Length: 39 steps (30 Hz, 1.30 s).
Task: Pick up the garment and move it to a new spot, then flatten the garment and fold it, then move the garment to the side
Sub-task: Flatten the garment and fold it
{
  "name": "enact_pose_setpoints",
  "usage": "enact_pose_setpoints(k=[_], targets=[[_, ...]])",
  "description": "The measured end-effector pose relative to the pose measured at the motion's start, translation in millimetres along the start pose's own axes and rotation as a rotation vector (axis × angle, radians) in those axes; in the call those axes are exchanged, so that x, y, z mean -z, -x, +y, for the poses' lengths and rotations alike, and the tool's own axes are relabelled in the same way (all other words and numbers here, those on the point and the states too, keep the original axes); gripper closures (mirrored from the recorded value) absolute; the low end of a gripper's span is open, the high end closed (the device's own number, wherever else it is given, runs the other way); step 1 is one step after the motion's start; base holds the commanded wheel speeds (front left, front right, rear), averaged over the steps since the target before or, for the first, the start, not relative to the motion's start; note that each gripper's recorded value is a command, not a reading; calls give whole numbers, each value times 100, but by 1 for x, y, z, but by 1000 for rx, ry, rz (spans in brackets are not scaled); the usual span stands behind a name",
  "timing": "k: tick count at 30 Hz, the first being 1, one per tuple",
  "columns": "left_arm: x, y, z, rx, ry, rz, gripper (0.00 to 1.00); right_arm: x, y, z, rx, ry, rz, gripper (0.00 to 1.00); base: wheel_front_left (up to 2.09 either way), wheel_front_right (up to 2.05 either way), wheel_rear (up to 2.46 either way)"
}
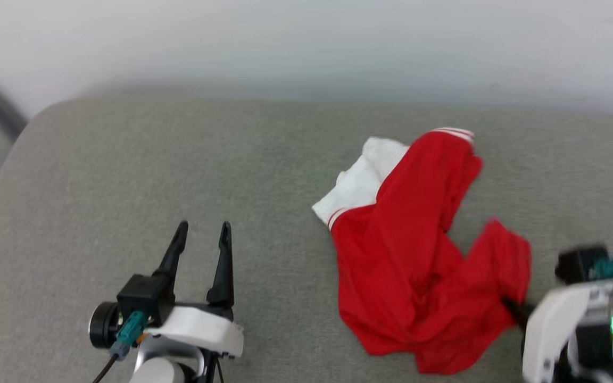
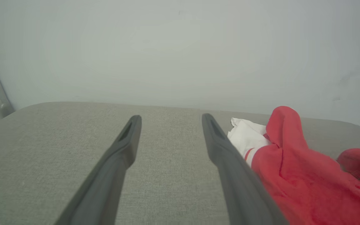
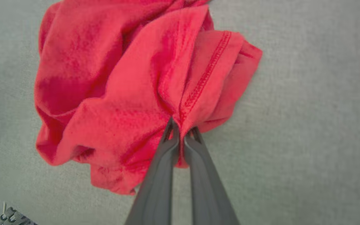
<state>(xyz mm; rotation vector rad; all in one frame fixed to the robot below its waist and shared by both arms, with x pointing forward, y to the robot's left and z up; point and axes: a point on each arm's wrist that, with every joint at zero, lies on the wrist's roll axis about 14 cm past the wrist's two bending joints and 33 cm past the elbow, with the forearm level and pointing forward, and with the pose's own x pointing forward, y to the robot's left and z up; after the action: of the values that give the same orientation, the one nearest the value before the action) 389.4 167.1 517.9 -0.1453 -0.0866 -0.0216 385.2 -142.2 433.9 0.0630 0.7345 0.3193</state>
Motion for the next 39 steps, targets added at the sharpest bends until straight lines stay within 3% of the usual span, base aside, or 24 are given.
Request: enact_pose_setpoints(k=[7, 10, 11, 12, 13, 22, 26, 33, 39], targets=[[-1, 17, -10, 32, 4, 21, 0, 117, 56, 19, 27, -196, 192, 100, 0, 0, 0], [-5, 23, -16, 50, 8, 18, 0, 146, 71, 26, 35, -252, 227, 100, 0, 0, 0], [-7, 23, -17, 54, 9, 12, 0, 148, 72, 27, 39, -261, 219, 67, 0, 0, 0], [-8, 23, -19, 58, 9, 12, 0, 147, 72, 26, 43, -269, 199, 4, 0, 0, 0], [-8, 24, -19, 58, 9, 15, 0, 144, 72, 26, 46, -270, 174, 0, 0, 0, 0], [-6, 29, -20, 57, 15, 30, 0, 53, 80, -11, 152, -236, -273, 0, 0, 0, 0], [-6, 28, -18, 51, 13, 28, 0, 25, 78, -31, 196, -236, -349, 0, 0, 0, 0], [-12, 9, -22, 65, 9, 2, 0, -13, 41, -64, 191, -193, -229, 0, 0, 0, 0], [-2, -10, -24, 71, 12, 10, 0, -12, -12, -55, 108, -133, 34, 0, 0, 0, 0]])
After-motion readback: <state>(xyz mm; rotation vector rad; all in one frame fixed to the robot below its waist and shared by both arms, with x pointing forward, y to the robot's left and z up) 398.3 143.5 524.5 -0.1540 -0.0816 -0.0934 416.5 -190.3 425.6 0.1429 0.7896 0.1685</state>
